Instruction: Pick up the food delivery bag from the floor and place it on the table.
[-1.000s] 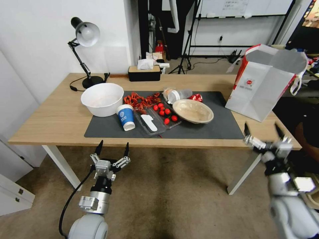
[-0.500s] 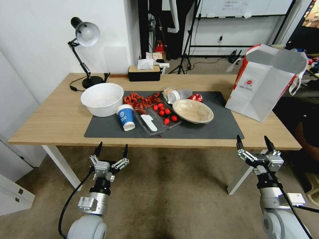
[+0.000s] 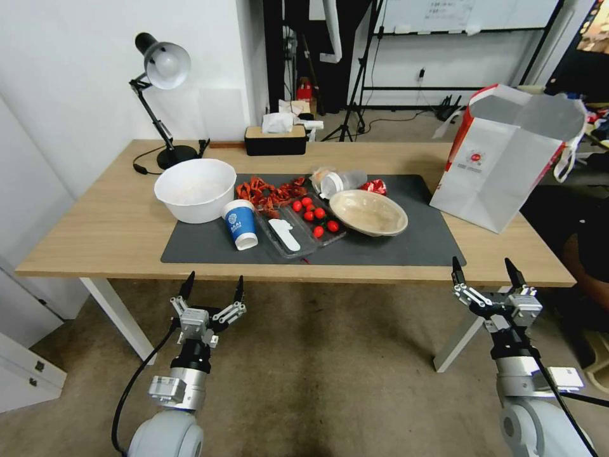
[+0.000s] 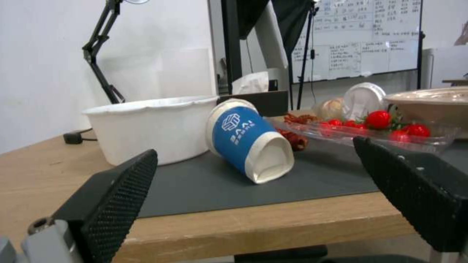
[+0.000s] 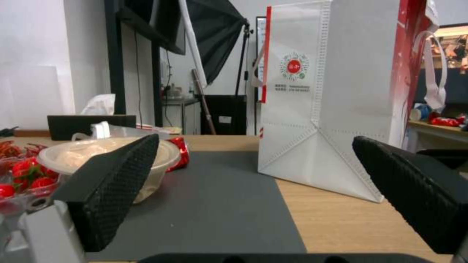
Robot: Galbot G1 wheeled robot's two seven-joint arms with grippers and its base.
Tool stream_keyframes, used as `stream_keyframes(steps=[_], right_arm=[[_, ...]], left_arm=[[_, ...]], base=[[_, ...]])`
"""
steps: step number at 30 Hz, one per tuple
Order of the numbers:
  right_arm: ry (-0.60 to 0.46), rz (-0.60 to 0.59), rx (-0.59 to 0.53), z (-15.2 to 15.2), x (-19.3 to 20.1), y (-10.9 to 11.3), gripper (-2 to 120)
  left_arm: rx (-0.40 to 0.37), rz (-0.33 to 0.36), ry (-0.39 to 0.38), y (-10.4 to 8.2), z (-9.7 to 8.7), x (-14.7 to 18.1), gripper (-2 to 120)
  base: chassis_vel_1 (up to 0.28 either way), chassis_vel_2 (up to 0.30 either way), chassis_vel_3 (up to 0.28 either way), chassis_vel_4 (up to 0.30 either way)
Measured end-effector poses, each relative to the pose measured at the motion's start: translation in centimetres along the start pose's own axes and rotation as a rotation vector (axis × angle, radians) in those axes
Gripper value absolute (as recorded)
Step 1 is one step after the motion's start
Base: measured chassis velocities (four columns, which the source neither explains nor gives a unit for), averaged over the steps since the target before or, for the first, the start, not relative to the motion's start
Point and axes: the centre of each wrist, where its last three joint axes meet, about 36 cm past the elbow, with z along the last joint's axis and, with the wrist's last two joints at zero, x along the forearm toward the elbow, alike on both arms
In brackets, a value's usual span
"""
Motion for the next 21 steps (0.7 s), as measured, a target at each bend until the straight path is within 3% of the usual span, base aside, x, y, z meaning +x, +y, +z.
stream_keyframes(steps=[21], right_arm=[[-0.001, 0.001, -0.001, -0.04, -0.05, -0.02, 100]], left_arm=[[-0.001, 0.0, 0.001, -0.01, 0.0, 0.01, 100]], base=[[0.0, 0.0, 0.0, 0.0]])
